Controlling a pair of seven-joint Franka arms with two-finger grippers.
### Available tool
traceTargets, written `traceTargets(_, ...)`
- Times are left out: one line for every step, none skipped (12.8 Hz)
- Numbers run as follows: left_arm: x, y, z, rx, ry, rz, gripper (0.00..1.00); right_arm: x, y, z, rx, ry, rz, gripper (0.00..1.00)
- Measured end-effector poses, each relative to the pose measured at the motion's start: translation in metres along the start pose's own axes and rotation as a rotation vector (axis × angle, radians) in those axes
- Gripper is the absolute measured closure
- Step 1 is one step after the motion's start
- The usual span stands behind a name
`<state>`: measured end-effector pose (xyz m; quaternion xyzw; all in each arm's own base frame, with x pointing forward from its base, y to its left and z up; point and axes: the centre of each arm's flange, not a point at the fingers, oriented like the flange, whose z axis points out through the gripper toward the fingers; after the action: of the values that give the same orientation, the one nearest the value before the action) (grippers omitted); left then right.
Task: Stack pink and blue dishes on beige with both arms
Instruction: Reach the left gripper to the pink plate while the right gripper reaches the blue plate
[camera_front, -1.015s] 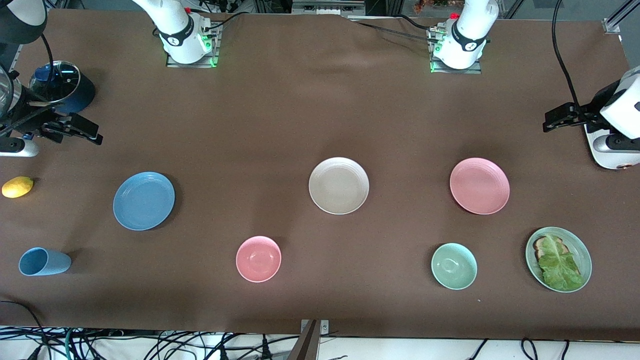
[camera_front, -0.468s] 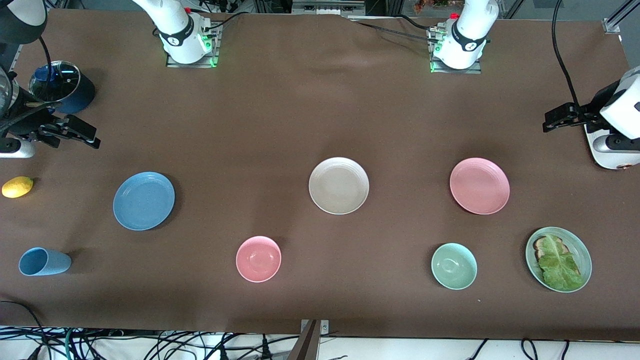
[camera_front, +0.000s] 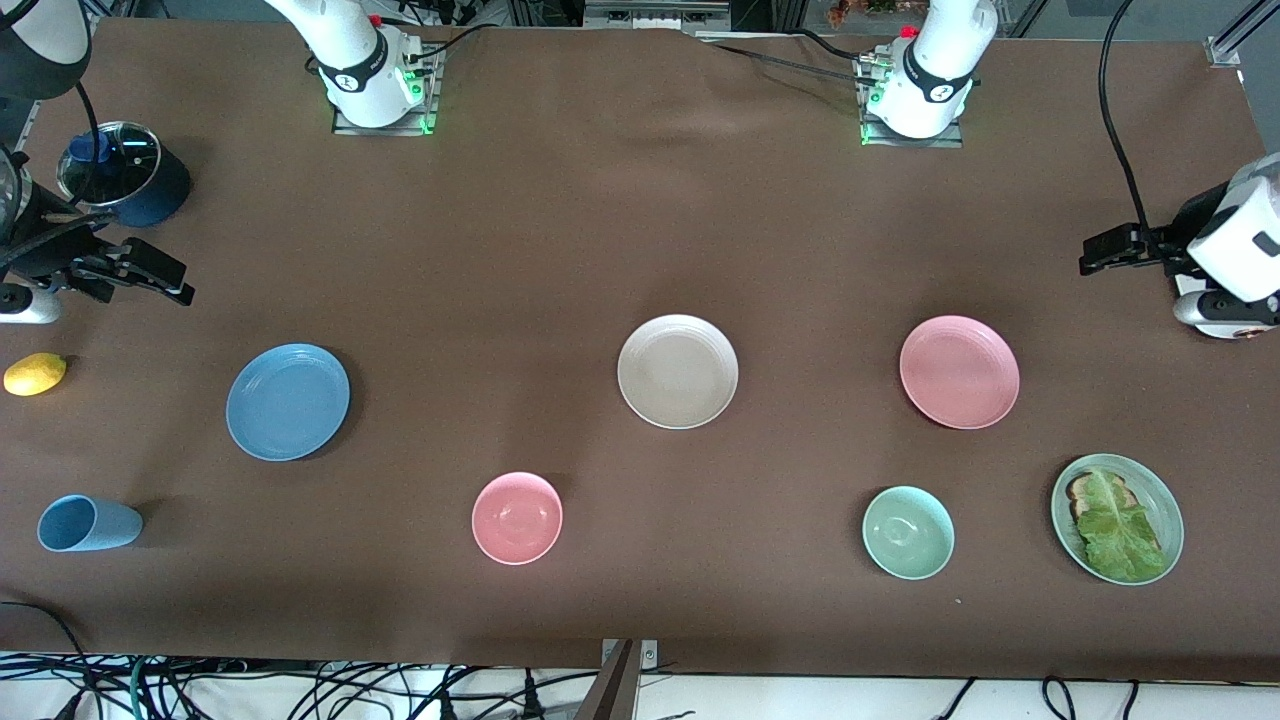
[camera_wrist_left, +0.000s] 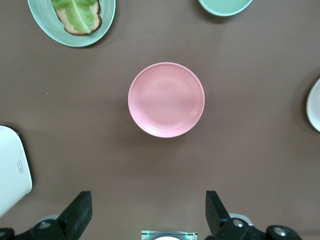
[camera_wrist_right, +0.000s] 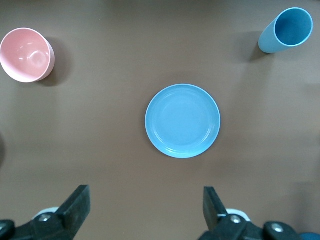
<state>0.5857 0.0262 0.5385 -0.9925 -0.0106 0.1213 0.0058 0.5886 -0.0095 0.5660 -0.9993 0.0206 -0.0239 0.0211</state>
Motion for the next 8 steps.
traceTargets(0.011,-0.004,0.018,-0.001,-0.034,-0.007,0.0,0.0,0.0,0.0,0.0,0.001,-0.001,0.0)
traceTargets(0.023,-0.006,0.036,-0.002,-0.062,-0.01,0.0,0.001,-0.002,0.0,0.0,0.004,-0.003,0.0)
traceTargets(0.035,-0.006,0.053,-0.001,-0.077,-0.01,0.0,0.001,-0.003,0.0,0.0,0.007,-0.005,0.0)
traceTargets(0.046,-0.006,0.071,0.0,-0.084,-0.01,0.0,0.002,-0.002,0.0,0.0,0.012,-0.004,0.0)
traceTargets(0.056,-0.007,0.09,0.0,-0.087,-0.01,0.0,0.003,-0.002,0.001,-0.001,0.013,-0.003,0.0)
traceTargets(0.064,-0.009,0.109,0.0,-0.083,-0.013,0.0,0.003,-0.001,0.002,-0.001,0.012,-0.002,0.0)
traceTargets(0.071,-0.012,0.128,-0.001,-0.071,-0.018,0.0,0.004,0.0,0.003,-0.002,0.011,0.0,0.0)
traceTargets(0.074,-0.017,0.148,-0.002,-0.057,-0.025,0.0,0.004,0.0,0.004,-0.004,0.012,0.0,0.0)
